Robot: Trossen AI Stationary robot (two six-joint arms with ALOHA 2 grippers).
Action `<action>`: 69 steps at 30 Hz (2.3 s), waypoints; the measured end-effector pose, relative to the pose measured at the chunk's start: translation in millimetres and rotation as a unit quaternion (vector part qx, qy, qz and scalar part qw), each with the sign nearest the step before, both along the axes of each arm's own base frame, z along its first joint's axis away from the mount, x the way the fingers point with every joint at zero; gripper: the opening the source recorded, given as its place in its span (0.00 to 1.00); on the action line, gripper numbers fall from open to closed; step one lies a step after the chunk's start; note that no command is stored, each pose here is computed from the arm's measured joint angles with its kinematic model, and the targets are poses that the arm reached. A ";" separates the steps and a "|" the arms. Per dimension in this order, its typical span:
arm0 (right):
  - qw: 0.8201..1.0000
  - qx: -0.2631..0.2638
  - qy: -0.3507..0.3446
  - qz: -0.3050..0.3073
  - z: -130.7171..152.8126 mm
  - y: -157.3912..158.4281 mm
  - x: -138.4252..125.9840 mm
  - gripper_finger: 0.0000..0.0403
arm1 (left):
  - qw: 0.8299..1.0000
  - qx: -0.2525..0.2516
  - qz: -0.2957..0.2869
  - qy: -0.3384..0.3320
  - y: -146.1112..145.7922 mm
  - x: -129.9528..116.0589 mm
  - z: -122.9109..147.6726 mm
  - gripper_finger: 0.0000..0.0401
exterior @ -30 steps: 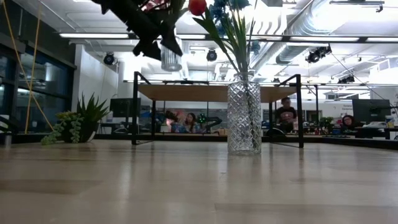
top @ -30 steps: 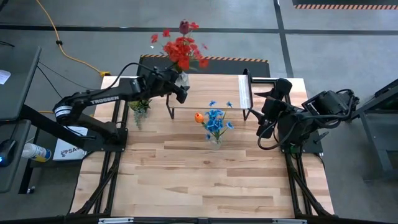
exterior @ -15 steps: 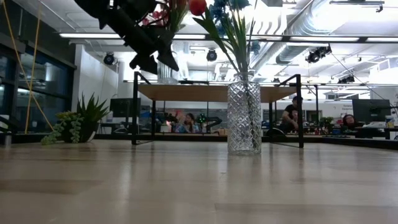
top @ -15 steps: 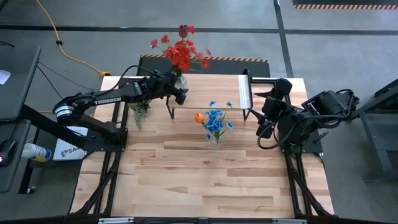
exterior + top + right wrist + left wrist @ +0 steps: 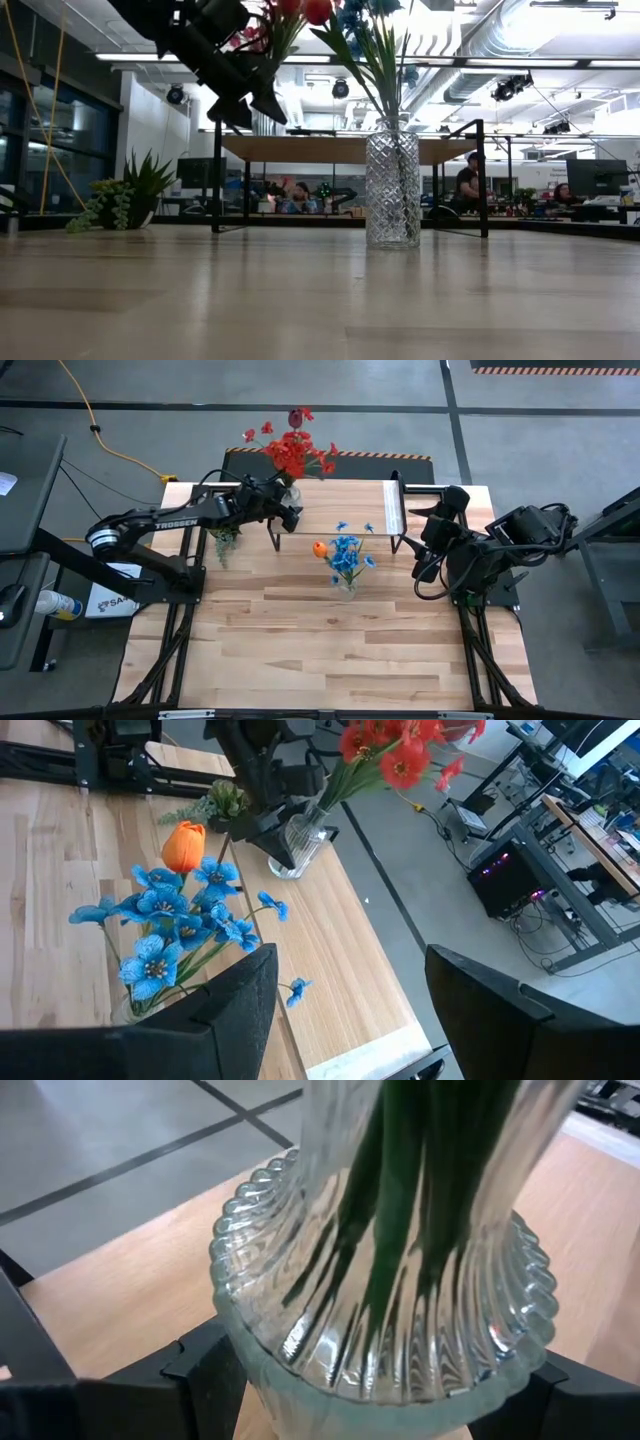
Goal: Pick and place flowers into a vace then onto a shelf
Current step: Put the bottom transparent vase on the shelf, then put the transparent vase on the shelf
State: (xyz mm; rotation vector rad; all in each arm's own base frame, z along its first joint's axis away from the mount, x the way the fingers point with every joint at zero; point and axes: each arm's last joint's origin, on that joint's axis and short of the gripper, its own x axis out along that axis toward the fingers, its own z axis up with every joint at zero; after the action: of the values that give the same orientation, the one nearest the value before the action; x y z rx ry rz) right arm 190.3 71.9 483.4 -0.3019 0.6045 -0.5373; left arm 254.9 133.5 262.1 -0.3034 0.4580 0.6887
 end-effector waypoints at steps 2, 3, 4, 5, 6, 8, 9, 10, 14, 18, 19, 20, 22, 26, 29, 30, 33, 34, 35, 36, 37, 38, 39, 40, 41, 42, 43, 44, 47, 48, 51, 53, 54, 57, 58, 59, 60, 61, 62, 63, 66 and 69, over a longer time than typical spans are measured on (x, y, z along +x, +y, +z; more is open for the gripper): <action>1.000 0.000 0.000 0.000 0.0 0.0 -0.1 0.61 | 1.000 -0.002 -0.002 -0.001 0.3 1.0 -1.4 0.80; 1.000 0.000 0.000 0.000 0.0 0.0 0.0 0.61 | 1.000 -0.004 -0.002 -0.003 0.4 1.2 -1.4 0.82; 1.000 0.000 0.000 0.000 0.0 0.0 0.0 0.61 | 1.000 -0.005 -0.001 -0.004 0.5 1.4 -1.5 0.82; 1.000 0.000 0.000 0.000 0.0 0.0 0.0 0.61 | 1.000 -0.005 -0.001 -0.005 0.5 1.5 -1.4 0.83; 1.000 0.000 0.000 0.000 0.0 0.0 0.0 0.61 | 1.000 -0.004 -0.001 -0.005 0.5 1.5 -1.3 0.82; 1.000 0.001 0.000 0.000 0.0 0.0 0.0 0.61 | 1.000 -0.004 -0.002 -0.007 0.6 1.8 -1.1 0.80; 1.000 0.001 0.000 0.001 -0.1 0.1 0.0 0.61 | 1.000 -0.004 -0.002 -0.007 0.6 1.9 -1.0 0.79; 1.000 0.003 0.001 0.002 -0.1 0.1 0.0 0.61 | 1.000 -0.004 -0.002 -0.008 0.6 1.9 -1.0 0.79; 1.000 0.009 0.004 0.007 -0.4 0.5 0.1 0.61 | 1.000 -0.005 -0.002 -0.005 0.6 1.8 -1.5 0.82; 1.000 0.009 0.004 0.007 -0.4 0.5 0.1 0.61 | 1.000 -0.009 -0.002 0.000 0.2 1.2 -2.6 0.94; 1.000 0.009 0.004 0.007 -0.4 0.5 0.1 0.61 | 1.000 -0.010 -0.001 0.000 0.1 1.1 -2.6 0.96; 1.000 0.009 0.004 0.007 -0.5 0.5 0.1 0.61 | 1.000 -0.010 -0.001 -0.001 0.1 1.1 -2.6 0.97; 1.000 0.009 0.004 0.007 -0.4 0.5 0.1 0.61 | 1.000 -0.011 -0.001 0.000 0.1 1.1 -2.6 0.98; 1.000 0.009 0.005 0.008 -0.5 0.6 0.2 0.61 | 1.000 -0.011 0.000 0.000 0.1 1.0 -2.7 0.96; 1.000 0.011 0.006 0.010 -0.6 0.7 0.2 0.61 | 1.000 -0.012 0.000 0.001 0.0 0.9 -2.9 0.94; 1.000 0.012 0.006 0.011 -0.7 0.8 0.2 0.61 | 1.000 -0.012 0.000 0.001 0.0 0.9 -3.0 0.93; 1.000 0.015 0.008 0.013 -0.8 1.0 0.3 0.61 | 1.000 -0.012 0.001 0.002 0.0 0.8 -3.0 0.91; 1.000 0.015 0.008 0.013 -0.8 1.0 0.3 0.61 | 1.000 -0.012 0.001 0.002 0.0 0.8 -3.0 0.91; 1.000 0.015 0.008 0.013 -0.8 1.0 0.3 0.61 | 1.000 -0.013 0.001 0.001 0.0 0.8 -3.0 0.91; 1.000 0.015 0.008 0.013 -0.8 1.0 0.3 0.61 | 1.000 -0.014 0.002 0.000 0.0 0.8 -3.0 0.91; 1.000 0.015 0.008 0.013 -0.8 1.0 0.2 0.61 | 1.000 -0.015 0.003 0.000 0.0 0.8 -3.0 0.91; 1.000 0.015 0.008 0.013 -0.8 1.0 0.3 0.61 | 1.000 -0.015 0.003 -0.001 0.0 0.9 -2.9 0.91; 1.000 0.015 0.008 0.013 -0.8 0.9 0.1 0.61 | 1.000 -0.015 0.003 -0.001 0.0 0.9 -2.9 0.91; 1.000 0.015 0.008 0.013 -0.8 1.0 0.2 0.61 | 1.000 -0.015 0.003 -0.001 0.0 0.9 -2.9 0.91; 1.000 0.015 0.008 0.013 -0.8 1.0 0.2 0.61 | 1.000 -0.015 0.003 -0.001 0.0 0.8 -2.7 0.91; 1.000 0.015 0.008 0.013 -0.8 1.0 0.3 0.61 | 1.000 -0.014 0.003 -0.001 -0.1 0.7 -2.5 0.91; 1.000 0.015 0.008 0.013 -0.8 1.0 0.2 0.61 | 1.000 -0.014 0.003 -0.002 -0.1 0.6 -2.4 0.91; 1.000 0.015 0.008 0.013 -0.8 0.9 0.1 0.61 | 1.000 -0.014 0.003 -0.002 -0.1 0.6 -2.3 0.91; 1.000 0.015 0.008 0.013 -0.8 0.9 0.2 0.61 | 1.000 -0.014 0.003 -0.003 0.0 0.7 -2.2 0.91; 1.000 0.015 0.008 0.013 -0.8 1.0 0.3 0.61 | 1.000 -0.014 0.003 -0.003 0.0 0.7 -2.1 0.91; 1.000 0.016 0.008 0.014 -0.8 1.0 0.2 0.61 | 1.000 -0.011 0.003 -0.002 -0.7 -0.8 -0.6 0.91; 1.000 0.016 0.008 0.014 -0.9 1.1 0.2 0.61 | 1.000 -0.001 -0.002 -0.001 -1.3 -2.1 2.2 0.91; 1.000 0.016 0.008 0.014 -0.8 1.0 0.1 0.61 | 1.000 0.003 -0.004 -0.001 -1.8 -3.1 3.7 0.91; 1.000 0.016 0.008 0.014 -0.9 1.0 0.2 0.61 | 1.000 0.013 -0.007 -0.007 -3.3 -6.2 9.2 0.91; 1.000 0.016 0.008 0.014 -0.9 1.0 0.2 0.61 | 1.000 0.015 -0.007 -0.009 -3.7 -7.0 10.5 0.91; 1.000 0.015 0.008 0.014 -0.9 1.0 0.2 0.61 | 1.000 0.017 -0.008 -0.011 -4.2 -8.0 12.2 0.91; 1.000 0.015 0.008 0.014 -0.8 0.9 0.1 0.61 | 1.000 0.018 -0.008 -0.012 -4.6 -8.7 13.2 0.91; 1.000 0.015 0.008 0.014 -0.8 1.0 0.2 0.61 | 1.000 0.020 -0.008 -0.015 -5.0 -9.6 14.8 0.91; 1.000 0.015 0.008 0.014 -0.8 0.9 0.1 0.61 | 1.000 0.020 -0.008 -0.016 -5.6 -10.8 16.2 0.91; 1.000 0.015 0.008 0.014 -0.9 0.9 0.1 0.61 | 1.000 0.021 -0.008 -0.017 -6.1 -11.7 17.4 0.91; 1.000 0.016 0.009 0.014 -0.9 1.0 0.2 0.61 | 0.999 0.025 -0.010 -0.026 -8.2 -15.7 23.0 0.91; 1.000 0.016 0.009 0.014 -0.9 0.9 0.1 0.61 | 0.999 0.021 -0.019 -0.027 -12.3 -22.6 28.4 0.91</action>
State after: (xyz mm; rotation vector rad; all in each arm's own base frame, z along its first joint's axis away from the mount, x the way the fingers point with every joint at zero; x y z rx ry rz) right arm 190.3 72.8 482.5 -0.2854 0.6245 -0.4980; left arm 232.3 121.2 290.5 -0.2726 0.3964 0.6496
